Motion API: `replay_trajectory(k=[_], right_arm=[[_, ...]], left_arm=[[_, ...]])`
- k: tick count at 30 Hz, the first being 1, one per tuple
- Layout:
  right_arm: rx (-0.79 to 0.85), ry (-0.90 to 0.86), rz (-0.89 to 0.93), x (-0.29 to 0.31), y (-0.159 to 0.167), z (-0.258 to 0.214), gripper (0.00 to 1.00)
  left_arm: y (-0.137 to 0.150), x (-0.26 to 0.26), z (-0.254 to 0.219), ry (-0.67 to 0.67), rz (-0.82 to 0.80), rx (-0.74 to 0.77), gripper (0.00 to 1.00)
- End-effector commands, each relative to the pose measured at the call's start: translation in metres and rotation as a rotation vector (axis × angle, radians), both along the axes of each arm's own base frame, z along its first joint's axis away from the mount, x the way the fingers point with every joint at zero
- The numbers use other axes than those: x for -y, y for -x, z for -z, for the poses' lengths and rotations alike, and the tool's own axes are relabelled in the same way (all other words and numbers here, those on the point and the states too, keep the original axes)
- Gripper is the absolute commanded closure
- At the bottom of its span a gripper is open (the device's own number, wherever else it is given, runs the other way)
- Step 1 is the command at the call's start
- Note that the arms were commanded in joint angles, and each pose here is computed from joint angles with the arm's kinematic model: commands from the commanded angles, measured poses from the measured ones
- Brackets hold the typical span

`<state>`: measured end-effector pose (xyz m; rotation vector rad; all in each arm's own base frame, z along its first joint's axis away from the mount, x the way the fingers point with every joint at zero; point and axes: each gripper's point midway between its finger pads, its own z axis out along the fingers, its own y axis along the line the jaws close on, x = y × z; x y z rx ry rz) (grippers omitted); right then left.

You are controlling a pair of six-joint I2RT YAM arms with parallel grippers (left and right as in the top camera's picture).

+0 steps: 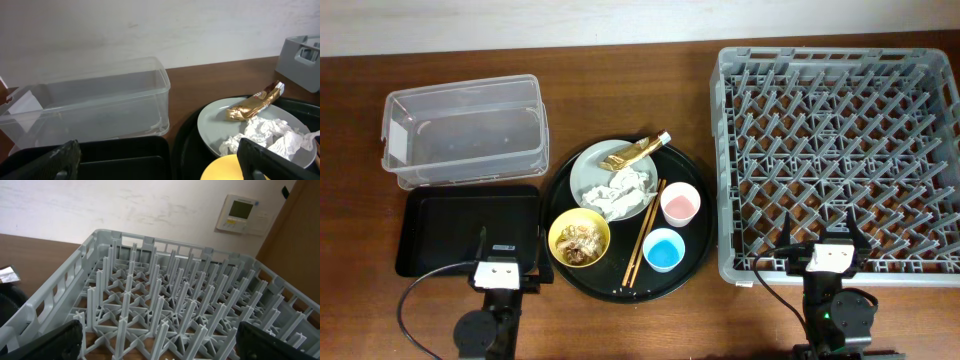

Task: Sort waste into correct bins and load items into the dishwasher rack
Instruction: 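Reach the left gripper to the gold wrapper on the white plate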

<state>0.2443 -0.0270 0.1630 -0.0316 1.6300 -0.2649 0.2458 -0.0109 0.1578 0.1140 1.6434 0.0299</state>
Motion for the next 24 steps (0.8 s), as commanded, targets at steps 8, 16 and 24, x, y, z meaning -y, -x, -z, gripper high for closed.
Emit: replay_trajectory(k=[8,16,24], right_arm=[[-0.019,-0.002,-0.006,-0.001,-0.001,0.006,0.02],[-0.049,-0.205,-0.015,-0.006,0.008,-0.007,0.01],[-0.394,-0.270,-0.047,-0.020,0.023,-0.069,0.01]], left_arm=[[0.000,-0.003,0.003,-0.018,-0.013,-0.009,0.01],[0.011,-0.003,0.009,0.091,-0.033,-0.211,0.01],[0.011,0.027,-0.022,0.137,0.112,-0.614,0.01]])
